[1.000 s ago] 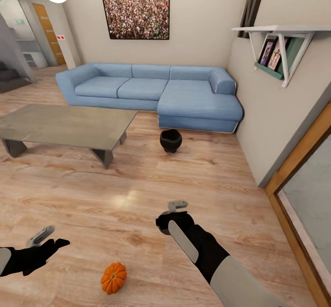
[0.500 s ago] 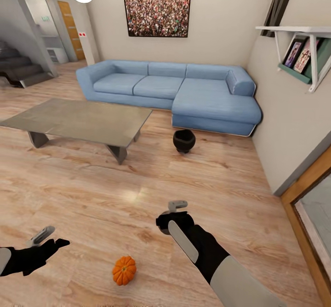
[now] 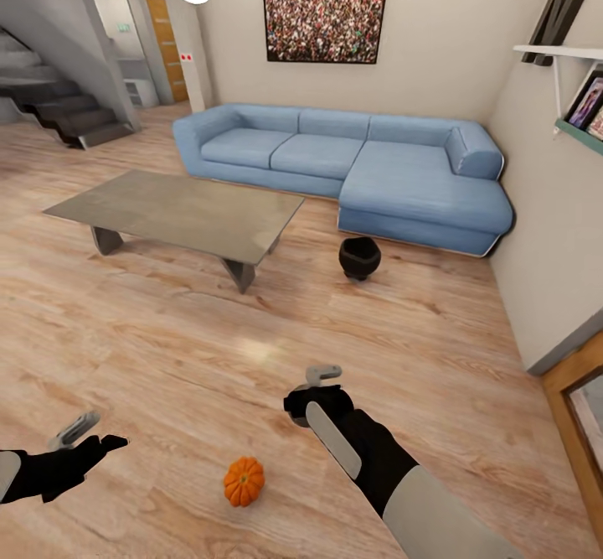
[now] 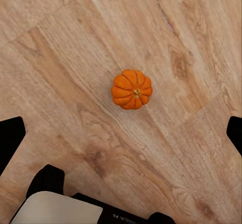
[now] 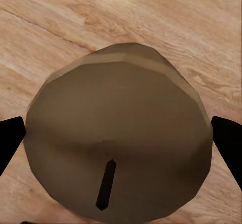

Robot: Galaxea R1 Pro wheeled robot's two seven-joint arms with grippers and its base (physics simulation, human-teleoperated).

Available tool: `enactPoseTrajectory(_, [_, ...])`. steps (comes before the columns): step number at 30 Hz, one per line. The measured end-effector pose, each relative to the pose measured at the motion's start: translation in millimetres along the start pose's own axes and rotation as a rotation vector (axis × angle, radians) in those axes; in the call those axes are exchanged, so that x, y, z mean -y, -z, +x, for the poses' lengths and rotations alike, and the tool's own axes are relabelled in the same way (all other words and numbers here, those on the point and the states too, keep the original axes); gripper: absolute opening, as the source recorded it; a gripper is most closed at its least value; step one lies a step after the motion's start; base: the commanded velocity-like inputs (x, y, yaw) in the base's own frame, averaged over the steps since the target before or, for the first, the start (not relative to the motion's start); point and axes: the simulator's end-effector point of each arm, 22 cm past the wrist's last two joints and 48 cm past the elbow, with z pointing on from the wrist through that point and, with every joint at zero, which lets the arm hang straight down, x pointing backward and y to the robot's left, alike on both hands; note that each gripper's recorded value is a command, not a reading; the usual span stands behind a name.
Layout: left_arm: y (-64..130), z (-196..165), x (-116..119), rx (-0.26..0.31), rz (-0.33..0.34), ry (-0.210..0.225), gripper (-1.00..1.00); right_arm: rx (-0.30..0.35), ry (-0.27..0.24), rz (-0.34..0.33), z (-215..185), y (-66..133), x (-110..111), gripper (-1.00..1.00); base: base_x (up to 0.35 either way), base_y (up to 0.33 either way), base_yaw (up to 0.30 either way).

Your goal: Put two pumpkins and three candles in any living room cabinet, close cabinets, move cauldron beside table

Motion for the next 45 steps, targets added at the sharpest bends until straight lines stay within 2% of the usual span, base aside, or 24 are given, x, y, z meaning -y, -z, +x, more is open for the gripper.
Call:
enactPoseTrajectory(28, [33.1,-1.5,7.7,-0.026,-0.019,0.005,1.0,-0.037,-0.006,-0.004,-7.6,27.5,-3.3,-1.0,0.0,0.0,0.212])
enactPoseTrajectory(45, [27.3,2.4,3.2,-0.039,-0.029,0.008,1.0,-0.059,-0.006,-0.008,1.5,20.0,-3.7,-1.0,0.04,0.01,0.212])
